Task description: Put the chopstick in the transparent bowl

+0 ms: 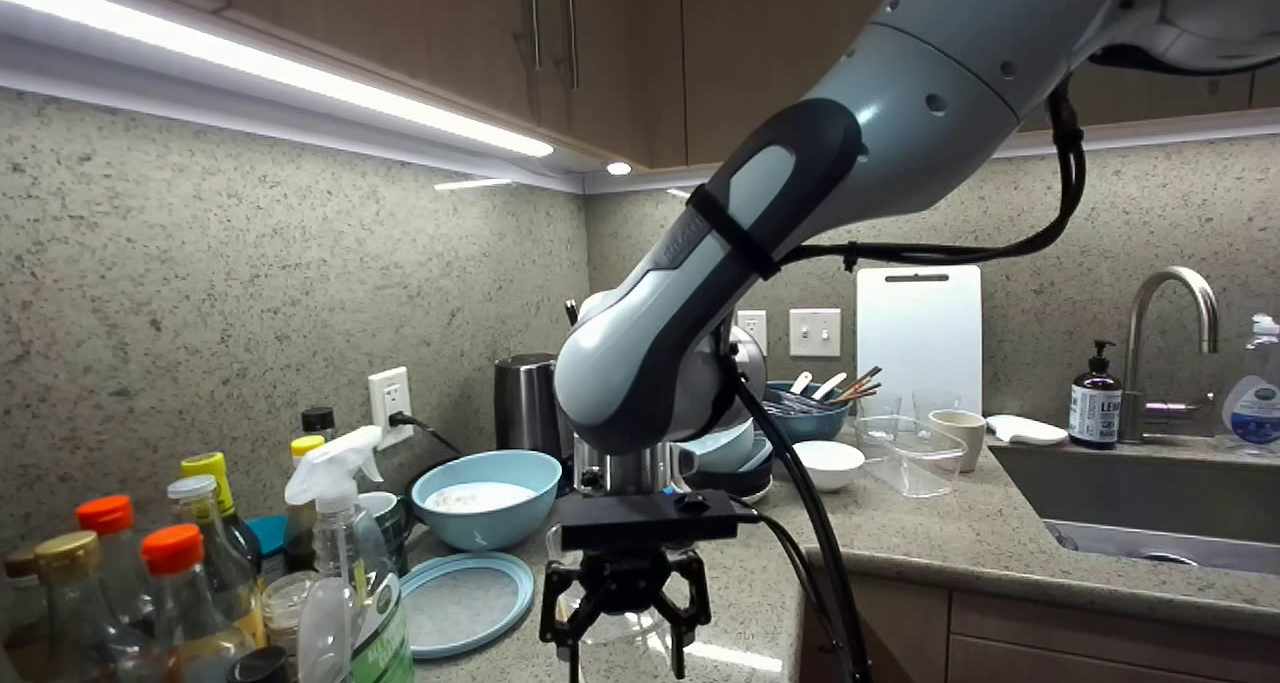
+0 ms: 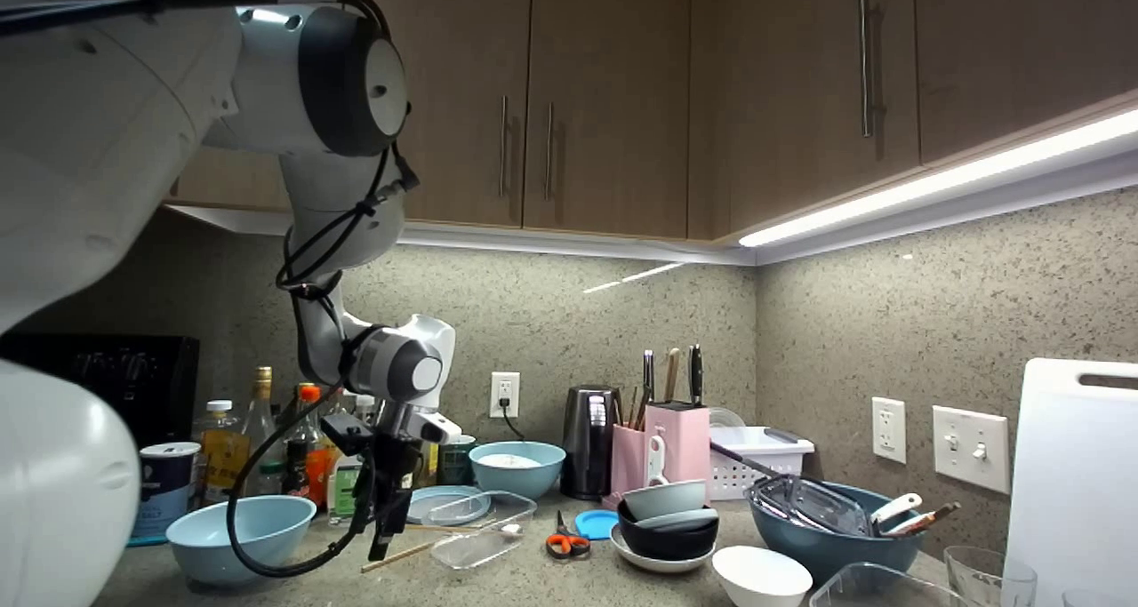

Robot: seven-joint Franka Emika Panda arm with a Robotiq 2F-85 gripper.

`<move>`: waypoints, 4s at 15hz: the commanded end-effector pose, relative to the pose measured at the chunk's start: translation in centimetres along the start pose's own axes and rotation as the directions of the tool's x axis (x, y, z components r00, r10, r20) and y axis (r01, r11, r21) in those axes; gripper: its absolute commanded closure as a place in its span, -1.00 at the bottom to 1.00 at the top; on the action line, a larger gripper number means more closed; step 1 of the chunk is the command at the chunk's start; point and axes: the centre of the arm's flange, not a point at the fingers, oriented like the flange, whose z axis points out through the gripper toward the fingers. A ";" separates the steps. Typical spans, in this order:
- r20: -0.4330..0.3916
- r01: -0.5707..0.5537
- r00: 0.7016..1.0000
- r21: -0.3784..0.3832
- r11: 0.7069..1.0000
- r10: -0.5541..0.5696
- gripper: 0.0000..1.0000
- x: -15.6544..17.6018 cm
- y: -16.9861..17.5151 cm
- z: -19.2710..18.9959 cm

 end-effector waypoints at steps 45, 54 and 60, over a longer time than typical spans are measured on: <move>-0.088 -0.308 0.949 -0.044 0.950 0.304 -1.00 2.8 -1.3 4.2; -0.064 -0.275 0.961 -0.112 0.955 0.270 -0.34 3.2 -3.3 5.0; -0.033 -0.259 0.966 -0.137 0.956 0.257 0.42 3.3 -3.2 4.4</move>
